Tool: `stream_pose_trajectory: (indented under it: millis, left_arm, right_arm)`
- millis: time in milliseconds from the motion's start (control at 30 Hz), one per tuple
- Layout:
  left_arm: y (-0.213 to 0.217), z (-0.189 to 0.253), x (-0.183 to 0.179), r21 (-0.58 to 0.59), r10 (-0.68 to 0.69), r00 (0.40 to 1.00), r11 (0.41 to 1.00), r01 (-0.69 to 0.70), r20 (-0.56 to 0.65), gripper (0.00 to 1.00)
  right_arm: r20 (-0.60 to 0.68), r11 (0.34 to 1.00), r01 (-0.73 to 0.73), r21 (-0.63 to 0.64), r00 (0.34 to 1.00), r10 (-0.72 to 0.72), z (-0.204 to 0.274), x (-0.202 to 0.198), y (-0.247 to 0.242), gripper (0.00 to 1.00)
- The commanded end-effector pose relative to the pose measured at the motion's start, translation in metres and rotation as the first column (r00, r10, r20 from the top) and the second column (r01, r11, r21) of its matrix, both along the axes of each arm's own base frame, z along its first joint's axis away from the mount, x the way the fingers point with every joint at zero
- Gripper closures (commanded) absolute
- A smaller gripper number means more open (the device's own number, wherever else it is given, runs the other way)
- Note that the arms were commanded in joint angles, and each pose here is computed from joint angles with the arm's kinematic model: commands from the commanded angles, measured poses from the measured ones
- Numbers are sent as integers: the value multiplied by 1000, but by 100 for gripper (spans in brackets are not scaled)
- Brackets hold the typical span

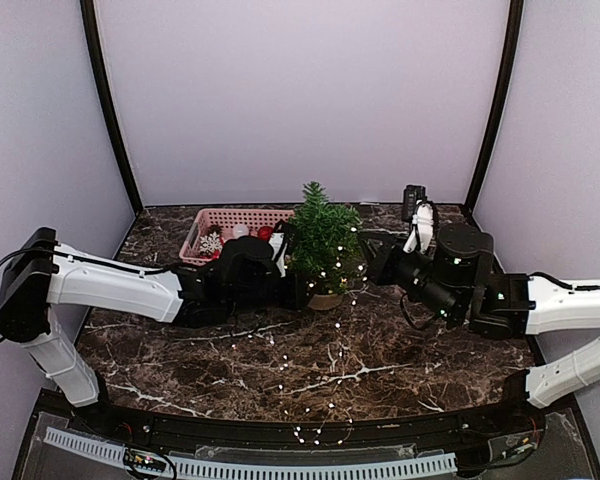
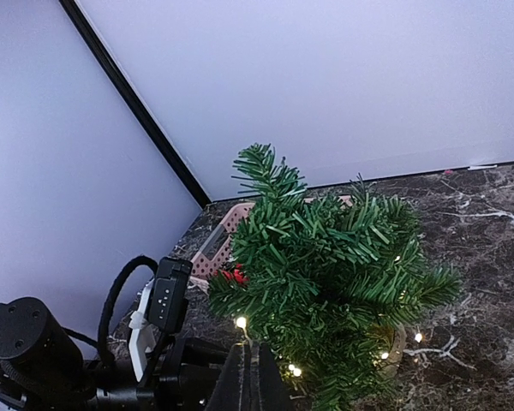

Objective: Decorate the small christmas tree
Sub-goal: Wrap the side of the string light in the gap of the branches.

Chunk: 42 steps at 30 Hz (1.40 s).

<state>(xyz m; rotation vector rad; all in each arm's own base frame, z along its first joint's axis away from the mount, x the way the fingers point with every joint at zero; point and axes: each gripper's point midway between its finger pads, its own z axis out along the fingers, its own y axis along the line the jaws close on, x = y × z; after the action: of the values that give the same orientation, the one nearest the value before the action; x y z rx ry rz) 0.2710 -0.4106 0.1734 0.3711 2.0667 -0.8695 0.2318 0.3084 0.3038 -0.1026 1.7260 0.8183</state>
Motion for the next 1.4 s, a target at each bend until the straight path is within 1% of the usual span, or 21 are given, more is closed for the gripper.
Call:
stream_pose_trajectory:
  millis: [0, 67, 167, 267, 333, 367, 400, 467, 533, 767, 967, 1033, 1167, 1267, 1367]
  left_arm:
    - [0, 9, 6, 0, 29, 999, 1000, -29, 21, 71]
    - [-2, 10, 6, -3, 21, 999, 1000, -21, 30, 71]
    - [-5, 13, 6, -11, 13, 999, 1000, -13, 38, 69]
    - [-6, 14, 7, -11, 12, 999, 1000, -11, 43, 69]
    - [-5, 13, 7, -8, 14, 999, 1000, -14, 42, 79]
    - [-3, 12, 7, -4, 19, 999, 1000, -19, 42, 82]
    - [-2, 12, 7, -3, 23, 999, 1000, -23, 42, 89]
    - [2, 12, 7, -3, 33, 999, 999, -33, 42, 96]
    - [7, 8, 5, 7, 40, 998, 999, -40, 38, 100]
    - [20, -6, 2, 30, 69, 998, 997, -70, 10, 100]
    - [29, -16, -1, 41, 86, 996, 996, -85, -16, 100]
    - [33, -18, -1, 40, 94, 995, 995, -93, -24, 100]
    - [34, -16, 1, 24, 96, 995, 995, -95, -32, 100]
    - [32, -13, 2, 7, 88, 995, 996, -88, -35, 100]
    - [30, -9, 2, -5, 80, 996, 997, -81, -34, 100]
  right_arm:
    - [-8, 999, 18, 30, 1000, -18, 0, 0, -7, 100]
    - [-15, 999, 18, 27, 1000, -17, -3, -1, -8, 100]
    - [-23, 999, 19, 29, 1000, -18, -5, -1, -8, 100]
    - [-27, 999, 21, 28, 999, -20, -7, -1, -8, 100]
    - [-32, 999, 27, 30, 999, -26, -8, 0, -10, 100]
    - [-34, 999, 32, 30, 999, -31, -9, 0, -11, 100]
    - [-36, 999, 40, 30, 999, -39, -9, 0, -13, 100]
    - [-42, 998, 58, 27, 997, -57, -12, 1, -17, 100]
    - [-47, 997, 75, 23, 996, -74, -13, 2, -22, 100]
    - [-84, 982, 188, -8, 979, -188, -24, 6, -48, 100]
    - [-109, 973, 231, -30, 967, -233, -33, 5, -62, 100]
    - [-116, 976, 214, -35, 969, -217, -36, 3, -61, 100]
    - [-125, 990, 136, -41, 982, -140, -41, -5, -53, 100]
    - [-108, 999, 17, -40, 994, -22, -40, -18, -40, 100]
    - [-92, 992, -119, -34, 989, 115, -38, -35, -24, 100]
